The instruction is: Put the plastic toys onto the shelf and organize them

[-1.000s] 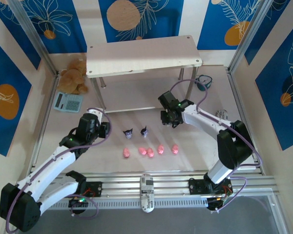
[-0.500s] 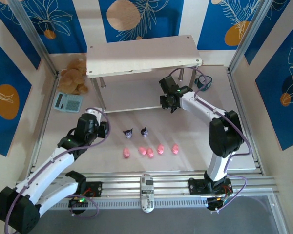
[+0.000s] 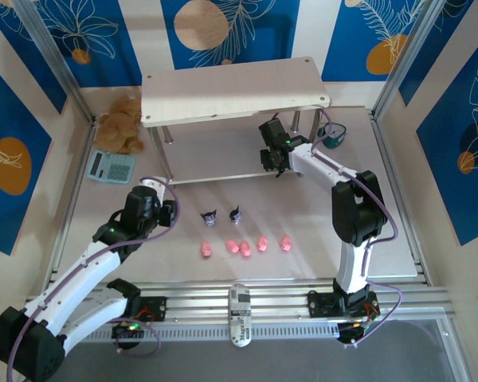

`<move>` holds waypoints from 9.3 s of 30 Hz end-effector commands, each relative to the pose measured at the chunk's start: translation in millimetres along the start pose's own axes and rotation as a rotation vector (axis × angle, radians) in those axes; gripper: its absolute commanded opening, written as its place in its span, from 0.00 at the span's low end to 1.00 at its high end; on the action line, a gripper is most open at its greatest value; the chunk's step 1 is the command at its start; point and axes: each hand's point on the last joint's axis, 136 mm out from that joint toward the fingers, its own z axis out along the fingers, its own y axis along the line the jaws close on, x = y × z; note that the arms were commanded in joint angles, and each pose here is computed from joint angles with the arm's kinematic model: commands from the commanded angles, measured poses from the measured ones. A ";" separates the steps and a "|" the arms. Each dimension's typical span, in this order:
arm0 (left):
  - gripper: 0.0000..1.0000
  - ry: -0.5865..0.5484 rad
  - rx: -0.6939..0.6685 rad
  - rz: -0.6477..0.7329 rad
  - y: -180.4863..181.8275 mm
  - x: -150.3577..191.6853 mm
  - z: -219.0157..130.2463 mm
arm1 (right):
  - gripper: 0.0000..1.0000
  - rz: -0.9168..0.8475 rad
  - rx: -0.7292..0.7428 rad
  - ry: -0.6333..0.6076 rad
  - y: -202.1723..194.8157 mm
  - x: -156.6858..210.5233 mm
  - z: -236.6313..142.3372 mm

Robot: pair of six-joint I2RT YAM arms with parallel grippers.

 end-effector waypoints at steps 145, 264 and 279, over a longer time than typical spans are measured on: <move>0.00 -0.076 0.262 0.322 -74.5 -63.7 100.7 | 0.68 0.106 -0.172 0.031 -3.9 76.0 -116.5; 0.49 0.003 0.322 0.357 -36.4 -81.7 172.0 | 0.68 0.069 -0.158 0.067 18.0 74.7 -114.8; 0.48 -0.089 0.237 0.188 -23.1 -121.9 157.6 | 0.68 0.071 -0.159 0.067 19.0 74.9 -114.6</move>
